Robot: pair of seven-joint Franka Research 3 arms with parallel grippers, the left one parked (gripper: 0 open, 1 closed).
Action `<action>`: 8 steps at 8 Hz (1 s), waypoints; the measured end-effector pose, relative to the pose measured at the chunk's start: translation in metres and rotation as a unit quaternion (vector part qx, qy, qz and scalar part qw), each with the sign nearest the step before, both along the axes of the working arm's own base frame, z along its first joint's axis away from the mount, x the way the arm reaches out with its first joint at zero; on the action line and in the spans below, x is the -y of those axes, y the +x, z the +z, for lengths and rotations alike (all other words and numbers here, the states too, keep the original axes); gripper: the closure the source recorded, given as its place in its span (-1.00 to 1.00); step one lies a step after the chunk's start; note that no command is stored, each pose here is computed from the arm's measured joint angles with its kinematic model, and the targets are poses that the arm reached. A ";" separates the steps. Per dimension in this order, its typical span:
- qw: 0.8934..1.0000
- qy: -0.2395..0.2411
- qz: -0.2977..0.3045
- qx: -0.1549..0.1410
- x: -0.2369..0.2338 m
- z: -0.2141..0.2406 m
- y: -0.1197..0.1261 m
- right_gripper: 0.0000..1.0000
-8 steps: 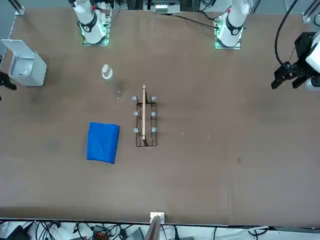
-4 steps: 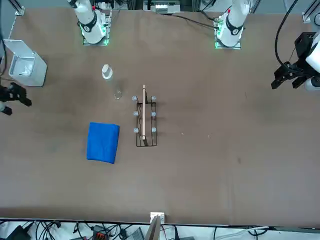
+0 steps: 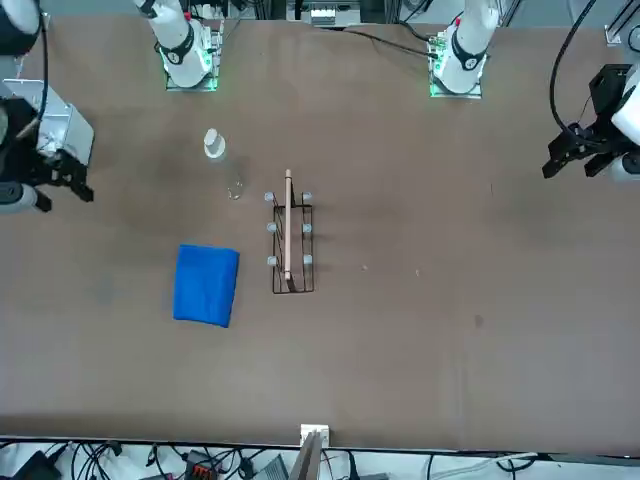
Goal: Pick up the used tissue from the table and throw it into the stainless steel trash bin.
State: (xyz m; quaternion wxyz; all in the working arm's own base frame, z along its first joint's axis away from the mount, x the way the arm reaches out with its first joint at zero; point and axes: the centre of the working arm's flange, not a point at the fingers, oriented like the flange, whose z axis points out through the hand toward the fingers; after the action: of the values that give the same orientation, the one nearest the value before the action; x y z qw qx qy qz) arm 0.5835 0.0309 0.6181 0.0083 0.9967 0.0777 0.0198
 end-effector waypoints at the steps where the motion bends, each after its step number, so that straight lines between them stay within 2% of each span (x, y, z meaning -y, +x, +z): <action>1: 1.000 0.002 -0.012 0.001 -0.012 0.014 -0.012 -1.00; 5: 1.000 -0.002 -0.031 0.002 -0.030 0.037 -0.059 -1.00; 8: 0.999 0.000 -0.038 0.002 -0.021 0.039 -0.065 -1.00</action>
State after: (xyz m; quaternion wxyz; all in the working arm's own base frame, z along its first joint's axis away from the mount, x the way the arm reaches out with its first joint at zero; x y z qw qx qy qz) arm 0.5182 0.0522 0.6571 0.0096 0.9989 0.0400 0.0215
